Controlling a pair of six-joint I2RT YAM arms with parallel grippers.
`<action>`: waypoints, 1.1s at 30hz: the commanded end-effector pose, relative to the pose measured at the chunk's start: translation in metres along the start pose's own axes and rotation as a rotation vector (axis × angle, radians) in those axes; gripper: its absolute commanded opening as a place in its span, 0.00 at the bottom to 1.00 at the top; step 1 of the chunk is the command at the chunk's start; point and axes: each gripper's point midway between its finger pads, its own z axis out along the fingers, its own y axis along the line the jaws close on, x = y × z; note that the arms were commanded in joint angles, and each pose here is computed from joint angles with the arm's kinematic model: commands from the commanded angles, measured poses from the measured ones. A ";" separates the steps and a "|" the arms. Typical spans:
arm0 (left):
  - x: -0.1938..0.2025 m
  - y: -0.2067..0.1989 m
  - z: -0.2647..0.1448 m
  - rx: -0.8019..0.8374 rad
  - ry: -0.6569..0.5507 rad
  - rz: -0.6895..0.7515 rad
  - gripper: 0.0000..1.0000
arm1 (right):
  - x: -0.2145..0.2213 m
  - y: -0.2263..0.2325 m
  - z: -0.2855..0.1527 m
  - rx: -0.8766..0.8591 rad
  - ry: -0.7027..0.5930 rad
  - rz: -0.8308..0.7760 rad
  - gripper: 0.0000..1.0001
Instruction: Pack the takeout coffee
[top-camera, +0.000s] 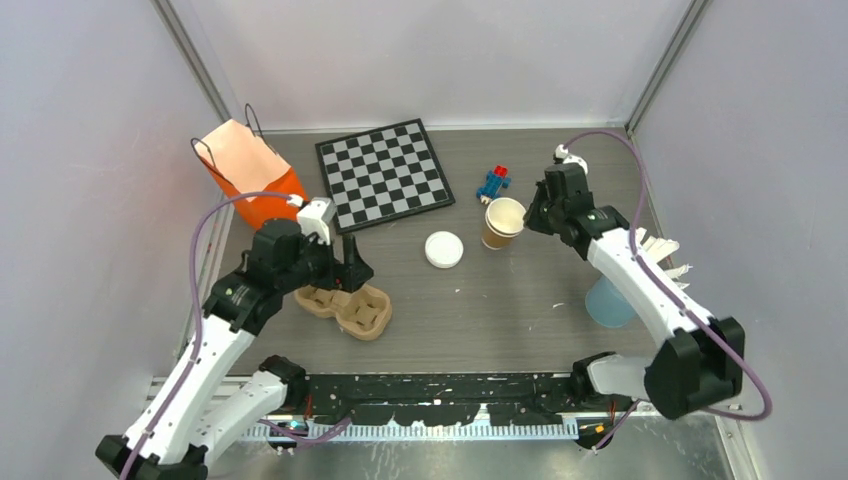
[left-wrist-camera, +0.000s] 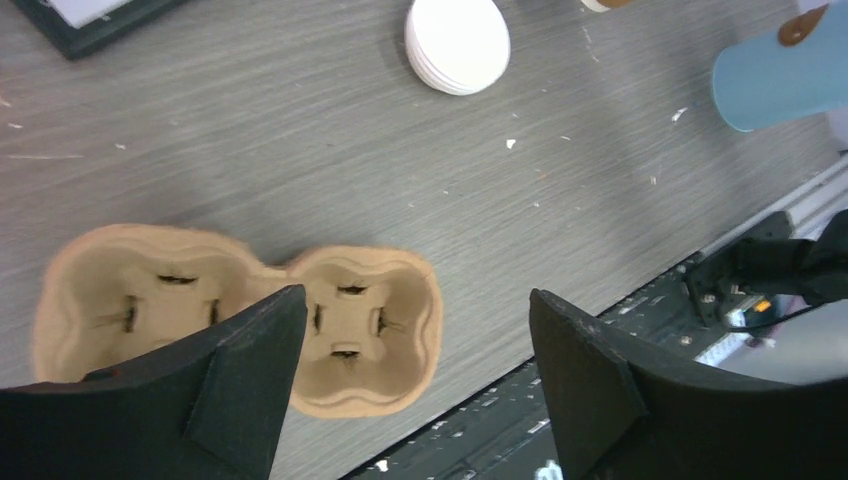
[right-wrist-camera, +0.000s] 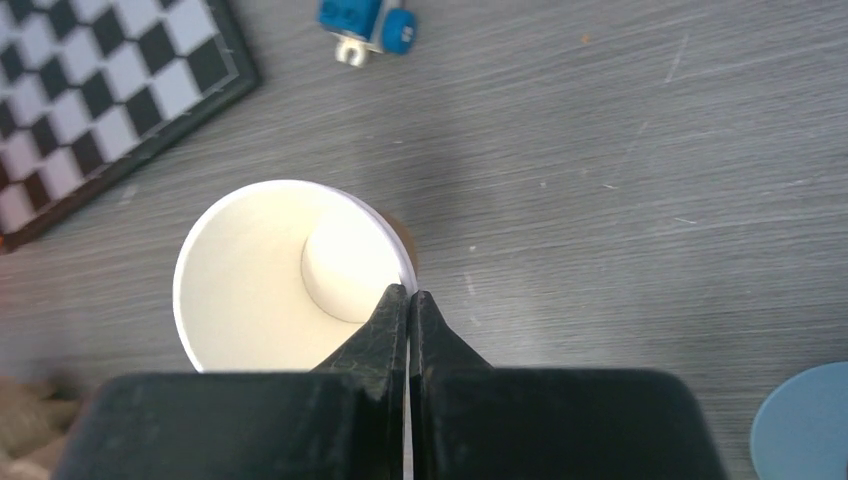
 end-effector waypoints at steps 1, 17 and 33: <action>-0.037 -0.034 0.011 0.140 -0.048 -0.132 0.80 | -0.008 0.023 -0.035 -0.163 -0.062 0.074 0.00; -0.086 -0.163 0.142 0.590 -0.006 -0.397 0.56 | 0.009 0.022 -0.074 -0.267 -0.109 0.192 0.00; -0.058 -0.173 0.189 0.592 0.065 -0.419 0.53 | 0.010 0.024 -0.066 -0.273 -0.112 0.208 0.00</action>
